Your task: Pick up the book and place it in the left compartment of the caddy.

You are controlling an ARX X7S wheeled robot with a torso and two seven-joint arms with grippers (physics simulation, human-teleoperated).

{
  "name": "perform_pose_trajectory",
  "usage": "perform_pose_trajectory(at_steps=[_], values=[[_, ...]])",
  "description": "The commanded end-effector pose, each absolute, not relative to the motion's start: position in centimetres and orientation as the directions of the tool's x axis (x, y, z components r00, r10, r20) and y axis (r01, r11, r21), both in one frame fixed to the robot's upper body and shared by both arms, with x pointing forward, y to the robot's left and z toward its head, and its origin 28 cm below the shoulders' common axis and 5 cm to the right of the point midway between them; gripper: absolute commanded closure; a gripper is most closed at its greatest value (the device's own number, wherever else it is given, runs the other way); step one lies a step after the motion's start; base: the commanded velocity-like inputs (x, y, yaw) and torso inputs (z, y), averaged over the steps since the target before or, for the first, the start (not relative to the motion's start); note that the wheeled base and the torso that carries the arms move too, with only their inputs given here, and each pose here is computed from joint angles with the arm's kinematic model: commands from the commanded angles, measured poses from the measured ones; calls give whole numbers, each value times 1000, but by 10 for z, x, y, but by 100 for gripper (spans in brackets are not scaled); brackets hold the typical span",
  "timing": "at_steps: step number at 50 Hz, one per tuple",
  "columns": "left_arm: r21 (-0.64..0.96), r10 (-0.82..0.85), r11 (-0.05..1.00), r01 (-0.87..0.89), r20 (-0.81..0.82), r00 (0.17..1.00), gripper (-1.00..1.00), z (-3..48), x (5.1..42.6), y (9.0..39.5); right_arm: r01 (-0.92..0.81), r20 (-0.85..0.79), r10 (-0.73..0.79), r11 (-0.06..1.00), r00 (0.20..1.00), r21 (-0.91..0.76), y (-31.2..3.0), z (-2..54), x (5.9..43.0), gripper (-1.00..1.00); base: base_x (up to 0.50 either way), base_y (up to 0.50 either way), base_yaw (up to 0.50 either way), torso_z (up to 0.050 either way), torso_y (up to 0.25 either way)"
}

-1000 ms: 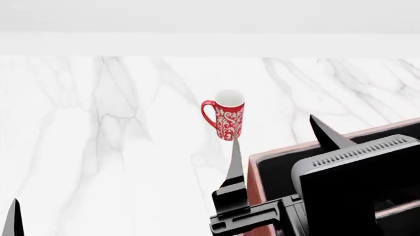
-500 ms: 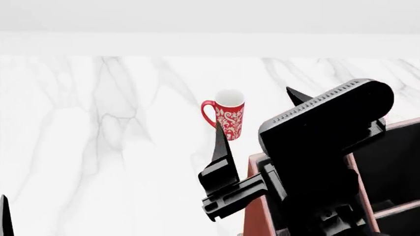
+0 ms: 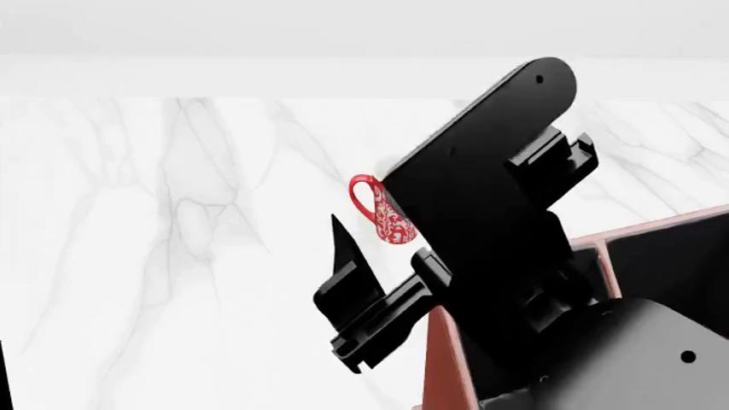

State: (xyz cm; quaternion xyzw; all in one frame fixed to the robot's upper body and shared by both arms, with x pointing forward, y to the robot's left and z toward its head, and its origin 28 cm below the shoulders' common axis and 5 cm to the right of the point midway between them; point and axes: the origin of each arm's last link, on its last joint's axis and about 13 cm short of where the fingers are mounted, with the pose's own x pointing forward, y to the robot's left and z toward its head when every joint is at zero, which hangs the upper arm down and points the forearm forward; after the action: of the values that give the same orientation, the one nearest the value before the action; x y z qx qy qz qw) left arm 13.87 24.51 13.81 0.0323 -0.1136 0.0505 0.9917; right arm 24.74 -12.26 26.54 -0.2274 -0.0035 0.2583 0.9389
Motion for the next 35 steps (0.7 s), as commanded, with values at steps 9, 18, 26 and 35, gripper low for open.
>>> perform_pose_trajectory(at_steps=[9, 18, 26, 35], values=[[64, 94, 992, -111, 231, 968, -100, 139, 138, 247, -578, -186, 571, 647, 799, -498, -115, 287, 260, -100, 0, 0, 0, 0, 0], [72, 88, 992, -107, 229, 970, -100, 138, 138, 246, -635, -201, 645, 560, 737, -532, -109, 302, 262, -100, 0, 0, 0, 0, 0], [73, 87, 992, -107, 229, 970, -100, 138, 139, 247, -714, -232, 726, 472, 647, -517, -101, 302, 256, -100, 0, 0, 0, 0, 0], [75, 84, 992, -104, 226, 970, -100, 137, 139, 246, -743, -267, 748, 416, 608, -525, -95, 286, 261, -100, 0, 0, 0, 0, 0]])
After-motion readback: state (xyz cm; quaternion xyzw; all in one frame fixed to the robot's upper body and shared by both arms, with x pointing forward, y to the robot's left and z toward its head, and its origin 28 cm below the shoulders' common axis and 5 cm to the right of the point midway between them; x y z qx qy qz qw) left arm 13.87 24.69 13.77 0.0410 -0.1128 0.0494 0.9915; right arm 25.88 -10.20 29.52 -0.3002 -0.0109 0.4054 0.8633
